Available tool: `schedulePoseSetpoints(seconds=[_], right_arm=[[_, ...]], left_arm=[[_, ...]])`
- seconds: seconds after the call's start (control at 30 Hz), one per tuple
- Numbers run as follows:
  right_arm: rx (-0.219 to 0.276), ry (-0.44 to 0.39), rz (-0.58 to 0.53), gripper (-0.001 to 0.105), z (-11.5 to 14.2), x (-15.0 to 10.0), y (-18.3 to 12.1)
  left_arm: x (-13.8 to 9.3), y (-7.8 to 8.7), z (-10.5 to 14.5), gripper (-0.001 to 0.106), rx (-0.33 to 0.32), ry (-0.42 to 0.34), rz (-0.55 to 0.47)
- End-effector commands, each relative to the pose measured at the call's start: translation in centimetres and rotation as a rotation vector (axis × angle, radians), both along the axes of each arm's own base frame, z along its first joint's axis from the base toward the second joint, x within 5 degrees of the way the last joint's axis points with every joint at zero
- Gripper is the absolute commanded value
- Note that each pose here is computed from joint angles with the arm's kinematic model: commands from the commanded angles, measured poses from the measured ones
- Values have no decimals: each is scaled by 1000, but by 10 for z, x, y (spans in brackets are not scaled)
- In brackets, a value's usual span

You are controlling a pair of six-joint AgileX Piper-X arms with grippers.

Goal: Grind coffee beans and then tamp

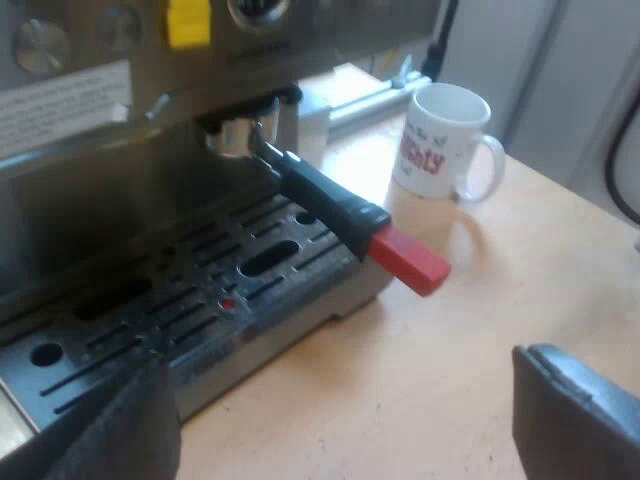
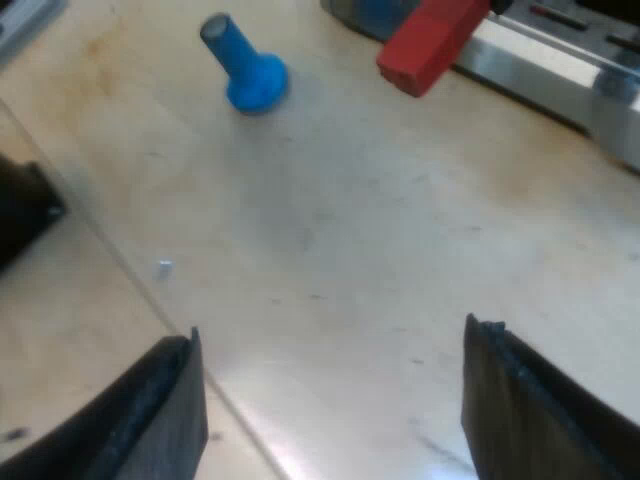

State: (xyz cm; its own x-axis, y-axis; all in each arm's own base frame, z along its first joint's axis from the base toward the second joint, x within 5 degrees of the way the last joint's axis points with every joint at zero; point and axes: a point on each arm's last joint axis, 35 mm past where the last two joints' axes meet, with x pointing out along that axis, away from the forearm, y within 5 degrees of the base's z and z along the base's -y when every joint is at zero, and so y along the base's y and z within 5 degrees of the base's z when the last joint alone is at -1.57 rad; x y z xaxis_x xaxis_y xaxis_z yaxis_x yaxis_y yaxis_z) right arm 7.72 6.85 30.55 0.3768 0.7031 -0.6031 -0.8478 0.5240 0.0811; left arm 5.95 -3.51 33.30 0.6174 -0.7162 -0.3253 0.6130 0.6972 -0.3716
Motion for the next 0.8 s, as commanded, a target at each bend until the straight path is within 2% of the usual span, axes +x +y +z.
schedulePoseSetpoints(seconds=[0.03, 0.1, 0.27, 0.37, 0.43, 0.47, 0.57, 0.67, 0.8], right_arm=[[-42, -102, -21, 58, 8, -2, 7], [-72, -166, -74, 58, 10, -4, 12], [-96, -233, -107, 58, 11, -10, 24], [-143, -289, -138, 58, 3, -15, 43], [-137, -313, -183, 58, -3, -20, 57], [-130, -338, -187, 58, -7, -24, 64], [-116, -407, -223, 58, -23, -33, 83], [-73, -437, -296, 58, -35, -42, 96], [-64, -464, -336, 54, -45, -46, 105]], left_arm=[[4, -3, 1, 72, 14, 1, -27], [6, -6, 0, 72, 41, -5, -64], [9, -12, -4, 72, 60, 12, -124], [12, -17, -9, 72, 88, 17, -157], [12, -17, -9, 72, 92, 16, -159], [16, -23, -21, 72, 121, 2, -209], [21, -26, -22, 72, 107, -49, -211], [24, -28, -27, 72, 101, -72, -211], [26, -29, -42, 72, 107, -47, -221]])
